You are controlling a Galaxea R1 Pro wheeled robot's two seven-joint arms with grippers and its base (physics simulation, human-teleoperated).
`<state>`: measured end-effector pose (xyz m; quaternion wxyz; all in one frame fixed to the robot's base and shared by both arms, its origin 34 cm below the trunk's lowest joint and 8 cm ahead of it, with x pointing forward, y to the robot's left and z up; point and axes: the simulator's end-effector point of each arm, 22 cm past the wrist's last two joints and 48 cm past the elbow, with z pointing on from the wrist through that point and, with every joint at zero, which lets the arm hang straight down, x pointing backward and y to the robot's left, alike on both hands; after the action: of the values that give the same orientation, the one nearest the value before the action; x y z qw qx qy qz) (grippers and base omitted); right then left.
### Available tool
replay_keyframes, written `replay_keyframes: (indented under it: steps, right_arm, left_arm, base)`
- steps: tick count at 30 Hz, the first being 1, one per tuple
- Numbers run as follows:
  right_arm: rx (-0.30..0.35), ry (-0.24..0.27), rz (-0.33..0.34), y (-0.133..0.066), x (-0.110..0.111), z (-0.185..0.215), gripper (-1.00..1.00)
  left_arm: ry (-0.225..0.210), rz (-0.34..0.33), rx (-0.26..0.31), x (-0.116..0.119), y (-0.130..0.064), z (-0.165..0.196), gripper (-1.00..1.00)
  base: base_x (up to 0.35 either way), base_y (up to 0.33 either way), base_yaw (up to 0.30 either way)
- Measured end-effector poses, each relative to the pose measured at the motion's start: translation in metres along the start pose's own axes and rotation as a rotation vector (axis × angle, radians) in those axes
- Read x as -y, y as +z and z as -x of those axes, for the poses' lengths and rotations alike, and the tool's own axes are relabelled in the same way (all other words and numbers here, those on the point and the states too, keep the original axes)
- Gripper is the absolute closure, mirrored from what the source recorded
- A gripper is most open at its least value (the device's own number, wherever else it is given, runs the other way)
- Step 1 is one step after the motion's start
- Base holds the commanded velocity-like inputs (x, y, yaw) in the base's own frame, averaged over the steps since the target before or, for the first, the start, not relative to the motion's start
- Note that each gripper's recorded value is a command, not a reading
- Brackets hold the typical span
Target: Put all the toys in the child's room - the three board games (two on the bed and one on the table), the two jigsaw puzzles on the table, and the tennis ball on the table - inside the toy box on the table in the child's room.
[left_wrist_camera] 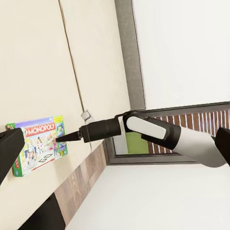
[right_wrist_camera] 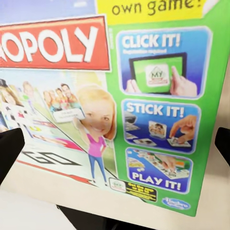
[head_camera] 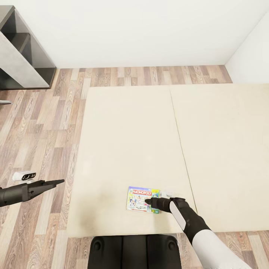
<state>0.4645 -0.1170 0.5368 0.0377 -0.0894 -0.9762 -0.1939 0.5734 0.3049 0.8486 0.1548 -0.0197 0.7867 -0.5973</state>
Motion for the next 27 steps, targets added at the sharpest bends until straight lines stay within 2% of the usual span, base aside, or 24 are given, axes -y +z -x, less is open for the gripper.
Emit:
replay_keyframes:
  steps: [27]
  right_arm:
    - [0.002, 0.001, -0.007, 0.0016, 0.0037, -0.0016, -1.0]
  left_arm:
    - [0.0, 0.0, 0.0, 0.0, 0.0, -0.0001, -1.0]
  base:
    - [0.0, 0.0, 0.0]
